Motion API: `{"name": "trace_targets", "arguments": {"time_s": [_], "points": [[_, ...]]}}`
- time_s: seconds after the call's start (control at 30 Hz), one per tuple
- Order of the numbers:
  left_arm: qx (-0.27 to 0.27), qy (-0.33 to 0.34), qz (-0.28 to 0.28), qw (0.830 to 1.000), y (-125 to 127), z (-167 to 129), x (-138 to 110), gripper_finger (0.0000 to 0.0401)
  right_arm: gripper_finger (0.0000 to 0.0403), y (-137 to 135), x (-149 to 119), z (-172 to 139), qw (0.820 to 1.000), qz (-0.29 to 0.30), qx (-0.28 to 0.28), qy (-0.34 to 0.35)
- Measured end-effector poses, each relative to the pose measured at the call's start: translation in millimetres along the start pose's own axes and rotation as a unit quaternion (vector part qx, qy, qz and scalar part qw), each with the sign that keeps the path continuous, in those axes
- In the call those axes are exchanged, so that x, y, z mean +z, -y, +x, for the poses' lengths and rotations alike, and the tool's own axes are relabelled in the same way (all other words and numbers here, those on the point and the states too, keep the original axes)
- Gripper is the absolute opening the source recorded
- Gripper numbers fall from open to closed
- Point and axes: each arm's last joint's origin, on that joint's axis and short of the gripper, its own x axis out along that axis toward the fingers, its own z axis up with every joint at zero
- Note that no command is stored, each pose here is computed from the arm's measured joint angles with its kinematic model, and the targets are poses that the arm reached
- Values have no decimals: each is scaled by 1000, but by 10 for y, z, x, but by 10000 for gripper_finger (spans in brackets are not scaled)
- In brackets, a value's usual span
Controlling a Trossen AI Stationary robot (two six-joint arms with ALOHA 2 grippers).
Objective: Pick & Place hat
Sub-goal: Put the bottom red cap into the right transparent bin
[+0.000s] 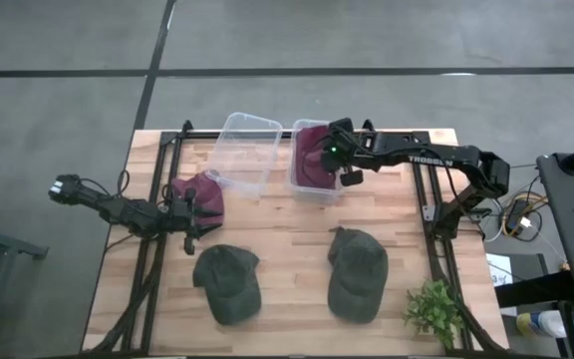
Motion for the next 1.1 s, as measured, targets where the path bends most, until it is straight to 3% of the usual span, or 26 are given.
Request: {"name": "trace_targets", "arguments": {"time_s": [0.3,0.43,0.6,0.73,0.83,0.97,1.1], "points": [[0,0,0,1000,0,0,0,140,122,37,-15,-2,999,49,-7,-4],[0,0,-1,1000,-1,0,0,140,165,57,-30,-22,995,49,-67,-53],[0,0,0,1000,-1,0,0,140,197,79,19,-168,972,1,-188,-140],[0,0,2,1000,-1,0,0,140,203,75,107,-330,972,-30,-199,-124],[0,0,2,1000,-1,0,0,140,203,103,202,-475,975,-10,-204,-89],[0,0,3,1000,0,0,0,140,203,239,311,-713,982,74,-172,5],[0,0,4,1000,0,0,0,140,203,378,307,-877,982,145,-25,118]]}}
